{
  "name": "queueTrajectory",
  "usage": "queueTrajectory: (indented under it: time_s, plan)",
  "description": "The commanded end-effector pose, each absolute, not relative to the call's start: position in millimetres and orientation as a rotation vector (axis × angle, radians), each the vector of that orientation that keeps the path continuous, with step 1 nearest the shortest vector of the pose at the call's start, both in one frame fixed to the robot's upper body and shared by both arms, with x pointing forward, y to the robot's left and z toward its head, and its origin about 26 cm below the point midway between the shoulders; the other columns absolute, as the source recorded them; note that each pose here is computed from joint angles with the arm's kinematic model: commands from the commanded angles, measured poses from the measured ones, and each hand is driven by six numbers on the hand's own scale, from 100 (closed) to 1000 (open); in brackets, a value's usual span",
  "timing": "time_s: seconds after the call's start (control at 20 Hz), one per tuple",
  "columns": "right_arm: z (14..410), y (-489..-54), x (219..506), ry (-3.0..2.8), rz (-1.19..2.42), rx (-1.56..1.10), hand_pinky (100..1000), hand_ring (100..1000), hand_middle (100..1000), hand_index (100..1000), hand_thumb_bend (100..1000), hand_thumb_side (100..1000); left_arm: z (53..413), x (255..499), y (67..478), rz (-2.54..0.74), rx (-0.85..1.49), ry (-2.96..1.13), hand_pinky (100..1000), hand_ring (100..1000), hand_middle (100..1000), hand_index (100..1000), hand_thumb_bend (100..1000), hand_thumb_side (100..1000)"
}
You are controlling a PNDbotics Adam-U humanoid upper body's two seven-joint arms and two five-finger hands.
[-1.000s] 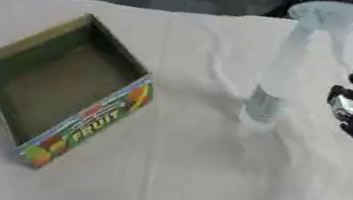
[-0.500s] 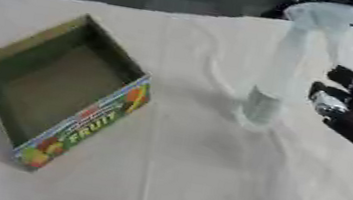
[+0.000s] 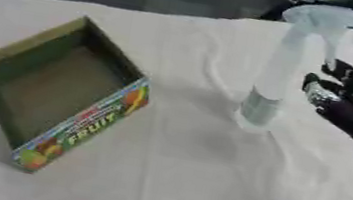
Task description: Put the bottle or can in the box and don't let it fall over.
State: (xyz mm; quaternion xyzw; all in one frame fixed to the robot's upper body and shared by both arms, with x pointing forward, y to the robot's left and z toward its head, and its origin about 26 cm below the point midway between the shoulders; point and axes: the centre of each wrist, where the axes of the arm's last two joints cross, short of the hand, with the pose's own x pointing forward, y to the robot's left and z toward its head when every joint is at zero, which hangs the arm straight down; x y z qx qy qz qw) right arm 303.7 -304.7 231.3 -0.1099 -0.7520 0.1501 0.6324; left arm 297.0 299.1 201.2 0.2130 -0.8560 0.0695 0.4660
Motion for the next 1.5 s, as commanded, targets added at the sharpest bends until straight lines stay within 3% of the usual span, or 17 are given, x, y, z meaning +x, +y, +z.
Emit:
queueTrajectory:
  time_s: [0.05,0.5,1.0,1.5]
  plan:
    - [237.5,-305.2,305.8,-1.741,0.344,-0.259,949,1000,1000,1000,100,387,209.4,293.6,301.4,0.161,0.541,-2.131,1000,723,702,779,100,672]
    - [241.4,-300.8,313.8,-1.769,0.320,-0.199,953,1000,1000,1000,100,387,208.5,293.5,300.8,0.158,0.535,-2.127,1000,723,701,779,100,672]
    - [246.3,-298.1,321.0,-1.776,0.313,-0.179,953,1000,1000,1000,100,456,208.0,293.6,300.0,0.156,0.529,-2.126,1000,725,702,779,100,672]
    - [250.9,-294.4,314.4,-1.805,0.325,-0.161,952,1000,1000,1000,100,387,207.7,293.5,300.1,0.154,0.529,-2.125,1000,726,702,779,100,672]
